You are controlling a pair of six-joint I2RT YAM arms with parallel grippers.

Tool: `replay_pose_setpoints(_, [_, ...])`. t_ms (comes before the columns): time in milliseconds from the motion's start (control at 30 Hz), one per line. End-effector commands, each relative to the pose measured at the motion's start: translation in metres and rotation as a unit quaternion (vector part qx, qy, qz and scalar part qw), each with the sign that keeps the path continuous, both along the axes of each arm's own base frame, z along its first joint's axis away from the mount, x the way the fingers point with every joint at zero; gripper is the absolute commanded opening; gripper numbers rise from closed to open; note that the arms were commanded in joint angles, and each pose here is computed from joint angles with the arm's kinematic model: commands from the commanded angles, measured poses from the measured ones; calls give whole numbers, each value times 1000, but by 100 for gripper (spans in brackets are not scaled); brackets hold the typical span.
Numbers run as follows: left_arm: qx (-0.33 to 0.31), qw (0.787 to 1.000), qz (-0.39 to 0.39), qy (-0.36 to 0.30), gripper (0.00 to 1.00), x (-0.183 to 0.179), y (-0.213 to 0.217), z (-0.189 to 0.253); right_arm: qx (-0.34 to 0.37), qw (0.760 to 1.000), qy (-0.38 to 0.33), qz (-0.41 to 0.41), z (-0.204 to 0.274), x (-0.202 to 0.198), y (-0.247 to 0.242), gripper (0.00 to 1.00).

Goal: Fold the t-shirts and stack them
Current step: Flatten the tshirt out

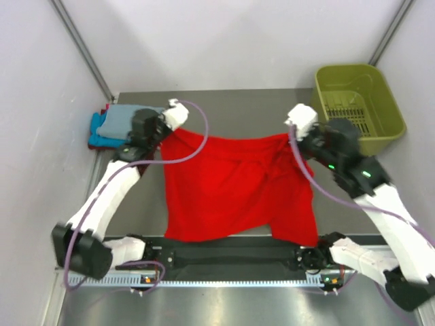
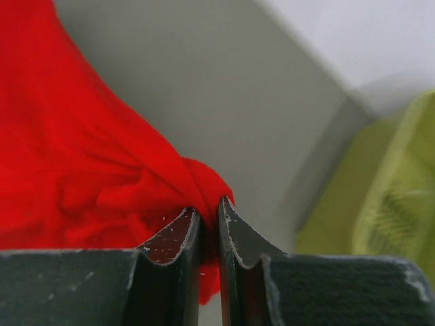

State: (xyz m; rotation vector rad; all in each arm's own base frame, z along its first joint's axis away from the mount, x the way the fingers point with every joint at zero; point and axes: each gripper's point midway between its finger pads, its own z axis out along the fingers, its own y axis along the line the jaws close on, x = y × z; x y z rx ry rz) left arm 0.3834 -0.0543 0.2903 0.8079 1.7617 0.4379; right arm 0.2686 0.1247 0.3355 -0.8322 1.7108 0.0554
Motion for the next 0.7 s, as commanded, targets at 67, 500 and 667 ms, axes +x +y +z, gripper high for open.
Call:
replay_pose_setpoints(67, [-5, 998, 0, 69, 0, 47, -6, -97, 58, 995, 83, 9, -74, 57, 48, 0])
replay_pose_setpoints(500, [-75, 984, 107, 118, 0, 157, 28, -186, -8, 978, 162, -134, -189, 231, -17, 0])
replay_pose_setpoints(667, [-94, 977, 111, 156, 0, 169, 22, -209, -30, 976, 167, -137, -198, 256, -31, 66])
